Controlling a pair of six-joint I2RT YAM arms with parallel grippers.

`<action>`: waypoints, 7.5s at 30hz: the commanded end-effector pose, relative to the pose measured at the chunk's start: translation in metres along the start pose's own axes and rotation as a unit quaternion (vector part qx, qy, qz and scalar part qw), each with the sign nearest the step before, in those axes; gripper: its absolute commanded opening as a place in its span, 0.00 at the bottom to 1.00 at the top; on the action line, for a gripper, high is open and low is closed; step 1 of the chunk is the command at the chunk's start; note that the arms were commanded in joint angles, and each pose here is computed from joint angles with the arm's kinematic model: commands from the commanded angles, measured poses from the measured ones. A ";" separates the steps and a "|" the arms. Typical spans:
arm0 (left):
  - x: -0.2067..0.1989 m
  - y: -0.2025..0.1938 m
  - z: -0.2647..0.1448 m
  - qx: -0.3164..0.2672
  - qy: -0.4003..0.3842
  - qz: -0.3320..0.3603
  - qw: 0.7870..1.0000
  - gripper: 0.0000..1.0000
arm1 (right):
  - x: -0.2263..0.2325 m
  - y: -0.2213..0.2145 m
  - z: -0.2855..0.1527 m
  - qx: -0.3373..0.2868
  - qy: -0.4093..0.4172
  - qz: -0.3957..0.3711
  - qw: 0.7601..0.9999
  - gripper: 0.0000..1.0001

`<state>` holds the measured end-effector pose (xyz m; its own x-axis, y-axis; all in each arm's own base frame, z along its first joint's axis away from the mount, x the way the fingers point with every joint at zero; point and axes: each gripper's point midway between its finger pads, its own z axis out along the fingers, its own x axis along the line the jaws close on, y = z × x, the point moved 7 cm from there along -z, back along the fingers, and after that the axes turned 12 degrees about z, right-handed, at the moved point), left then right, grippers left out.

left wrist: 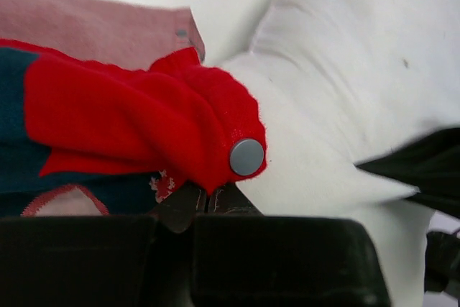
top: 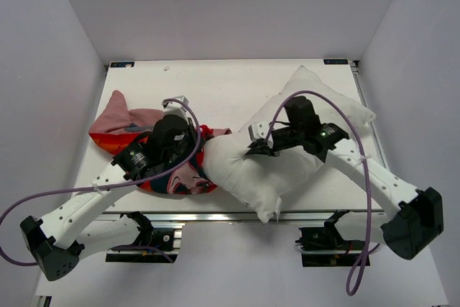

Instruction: Put the pillow into the pillowcase

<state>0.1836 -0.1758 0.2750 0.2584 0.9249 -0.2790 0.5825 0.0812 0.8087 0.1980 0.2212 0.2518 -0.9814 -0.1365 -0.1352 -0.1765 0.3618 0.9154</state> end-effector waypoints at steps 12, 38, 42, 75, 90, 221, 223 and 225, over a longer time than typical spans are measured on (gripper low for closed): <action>-0.026 0.012 0.021 0.011 -0.070 0.027 0.997 0.00 | -0.173 0.071 0.016 -0.061 -0.293 -0.125 0.946 0.00; 0.014 0.068 0.054 -0.001 0.004 -0.004 1.000 0.09 | -0.273 0.003 0.064 -0.012 -0.476 -0.116 0.872 0.00; 0.025 0.066 0.044 -0.004 0.047 -0.026 0.999 0.56 | -0.224 -0.027 0.078 0.012 -0.338 -0.099 0.936 0.27; 0.058 -0.054 0.083 0.041 0.092 -0.191 0.976 0.66 | -0.054 -0.002 0.022 0.015 -0.106 -0.151 0.983 0.89; 0.060 -0.044 0.080 0.010 0.103 -0.201 0.974 0.65 | -0.077 -0.036 0.103 0.068 -0.122 -0.235 0.962 0.89; 0.044 0.046 -0.030 0.025 0.104 -0.202 0.973 0.80 | -0.073 0.043 0.013 -0.110 -0.103 0.108 0.983 0.68; 0.044 0.056 -0.024 0.020 0.117 -0.190 0.975 0.80 | -0.096 0.051 0.018 -0.121 -0.125 0.119 0.978 0.68; 0.050 0.059 -0.006 0.024 0.147 -0.170 0.974 0.79 | -0.120 0.041 0.036 -0.112 -0.138 0.154 0.972 0.69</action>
<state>0.2118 -0.1283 0.3054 -0.1807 0.8807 -0.4379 0.6743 0.4351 0.5967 0.2715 0.2659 0.2900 -0.9948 0.0994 0.0228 0.0403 0.1779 0.9832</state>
